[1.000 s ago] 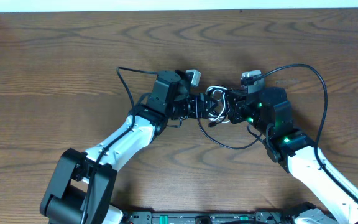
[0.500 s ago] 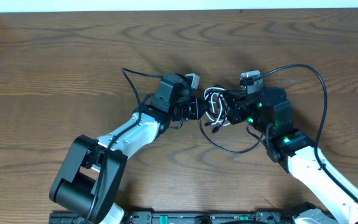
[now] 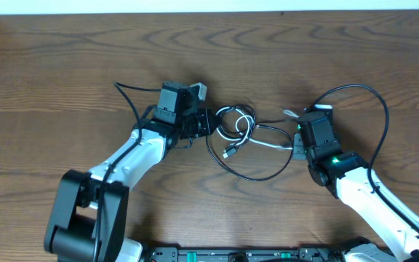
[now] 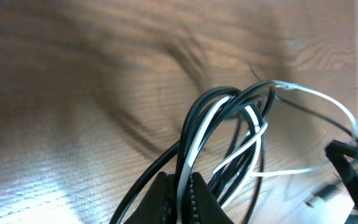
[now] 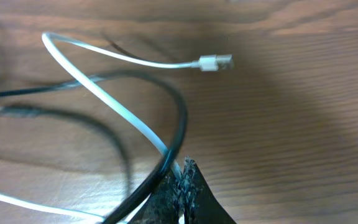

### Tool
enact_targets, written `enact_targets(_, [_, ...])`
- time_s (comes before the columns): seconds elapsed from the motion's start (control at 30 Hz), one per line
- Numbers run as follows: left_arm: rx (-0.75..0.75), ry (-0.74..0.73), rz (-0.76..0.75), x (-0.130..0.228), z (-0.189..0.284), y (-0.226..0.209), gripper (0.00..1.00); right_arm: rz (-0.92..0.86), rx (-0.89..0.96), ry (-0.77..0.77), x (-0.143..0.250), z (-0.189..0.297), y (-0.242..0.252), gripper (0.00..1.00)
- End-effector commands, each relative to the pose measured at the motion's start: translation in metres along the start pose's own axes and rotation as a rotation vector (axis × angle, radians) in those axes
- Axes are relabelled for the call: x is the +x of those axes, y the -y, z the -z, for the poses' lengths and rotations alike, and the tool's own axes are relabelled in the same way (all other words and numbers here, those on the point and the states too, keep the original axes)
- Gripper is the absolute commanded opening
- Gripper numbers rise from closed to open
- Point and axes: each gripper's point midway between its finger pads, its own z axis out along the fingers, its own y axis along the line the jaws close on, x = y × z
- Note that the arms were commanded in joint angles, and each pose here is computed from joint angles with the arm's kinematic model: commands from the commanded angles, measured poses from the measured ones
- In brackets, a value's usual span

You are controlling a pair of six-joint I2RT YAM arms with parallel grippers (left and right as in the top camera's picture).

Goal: Untangle cables
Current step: 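Pull the grippers apart to loosen the black and white loops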

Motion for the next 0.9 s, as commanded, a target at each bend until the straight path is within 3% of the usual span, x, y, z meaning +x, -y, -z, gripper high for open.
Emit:
enact_targets(0.0, [0.026,0.039,-0.056,-0.008,0.013,0.014,0.07,-0.073,-0.027,0.074,-0.022,0.000,-0.003,0.10])
enact_targets(0.07, [0.060,0.035,-0.077,-0.005,0.017,0.027,0.07,-0.085,-0.212,0.112,-0.037,0.005,-0.036,0.30])
enact_targets(0.13, [0.081,0.024,-0.105,0.001,0.017,0.041,0.07,0.043,-0.528,0.187,-0.056,0.029,-0.091,0.34])
enact_targets(0.2, [0.094,0.009,-0.130,0.008,0.016,0.050,0.08,0.115,-0.684,0.262,-0.068,0.050,-0.115,0.34])
enact_targets(0.37, [0.190,-0.035,-0.190,0.026,0.021,0.084,0.08,0.146,-0.738,0.305,-0.074,0.060,-0.125,0.31])
enact_targets(0.47, [0.293,-0.068,-0.263,0.037,0.033,0.108,0.07,0.322,-0.834,0.342,-0.065,0.073,-0.139,0.30])
enact_targets(0.57, [0.330,-0.069,-0.294,0.039,0.040,0.117,0.07,0.457,-0.916,0.369,-0.054,0.083,-0.149,0.41])
enact_targets(0.7, [0.321,-0.083,-0.323,0.043,0.039,0.113,0.07,0.507,-0.927,0.342,-0.043,0.082,-0.149,0.53])
enact_targets(0.8, [0.272,-0.086,-0.316,0.044,0.037,0.104,0.07,0.532,-0.948,0.319,-0.035,0.082,-0.150,0.51])
enact_targets(0.87, [0.239,-0.083,-0.318,0.044,0.035,0.098,0.07,0.575,-1.002,0.315,-0.027,0.089,-0.154,0.42])
